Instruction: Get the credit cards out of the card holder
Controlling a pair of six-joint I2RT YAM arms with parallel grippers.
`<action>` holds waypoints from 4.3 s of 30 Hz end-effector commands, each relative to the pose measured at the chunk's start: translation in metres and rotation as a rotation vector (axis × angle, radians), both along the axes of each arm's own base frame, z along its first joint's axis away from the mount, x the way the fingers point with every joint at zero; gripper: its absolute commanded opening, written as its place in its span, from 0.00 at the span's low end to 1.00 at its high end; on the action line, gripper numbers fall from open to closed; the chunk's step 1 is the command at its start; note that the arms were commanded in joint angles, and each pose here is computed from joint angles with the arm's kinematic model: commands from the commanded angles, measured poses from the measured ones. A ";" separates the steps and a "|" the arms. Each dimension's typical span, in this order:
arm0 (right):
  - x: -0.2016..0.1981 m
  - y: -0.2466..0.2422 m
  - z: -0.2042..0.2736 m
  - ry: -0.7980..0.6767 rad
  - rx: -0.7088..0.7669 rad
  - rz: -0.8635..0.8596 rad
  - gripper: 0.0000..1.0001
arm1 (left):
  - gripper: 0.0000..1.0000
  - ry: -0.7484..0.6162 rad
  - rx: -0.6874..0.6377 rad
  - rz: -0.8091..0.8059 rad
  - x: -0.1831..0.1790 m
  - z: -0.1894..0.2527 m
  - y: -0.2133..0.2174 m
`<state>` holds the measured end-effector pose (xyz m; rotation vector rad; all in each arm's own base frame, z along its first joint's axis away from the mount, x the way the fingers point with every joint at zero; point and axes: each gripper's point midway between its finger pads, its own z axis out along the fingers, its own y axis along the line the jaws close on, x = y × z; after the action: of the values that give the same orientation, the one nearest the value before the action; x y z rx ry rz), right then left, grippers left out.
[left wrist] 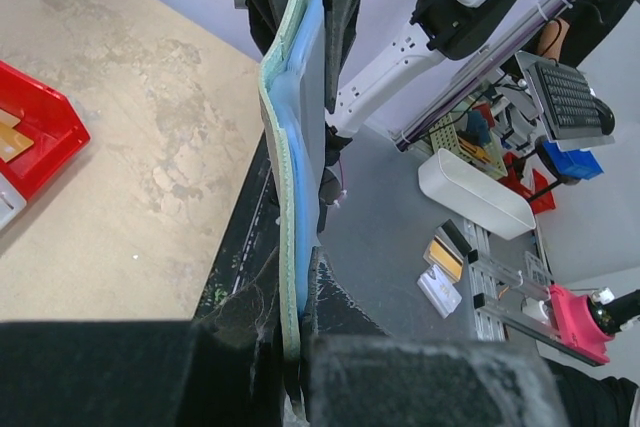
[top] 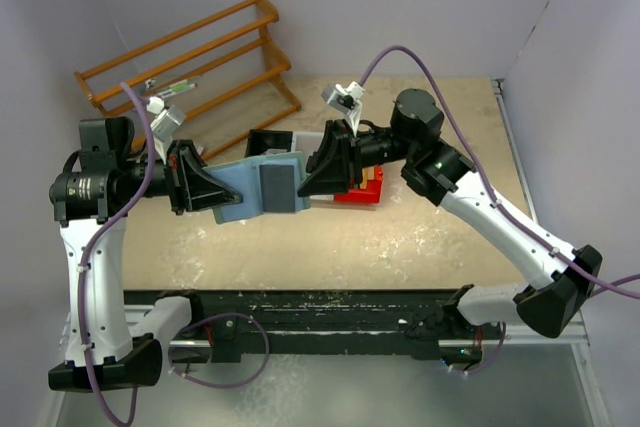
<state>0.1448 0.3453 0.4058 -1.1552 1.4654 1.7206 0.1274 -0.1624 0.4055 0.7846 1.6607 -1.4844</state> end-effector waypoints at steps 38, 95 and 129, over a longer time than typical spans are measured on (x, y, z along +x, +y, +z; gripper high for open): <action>-0.045 -0.008 0.046 -0.162 0.150 0.127 0.24 | 0.00 -0.068 -0.049 -0.062 -0.014 0.025 -0.002; 0.029 0.052 0.016 -0.045 -0.048 -0.505 0.05 | 0.00 -0.068 -0.037 -0.048 -0.005 0.026 -0.001; -0.014 0.042 0.045 -0.145 -0.070 -0.498 0.00 | 0.45 -0.083 0.073 0.094 0.021 -0.013 0.005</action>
<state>0.1579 0.3821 0.4101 -0.7934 1.7284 1.0278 0.1551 -0.1536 0.3809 0.7497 1.7365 -1.2760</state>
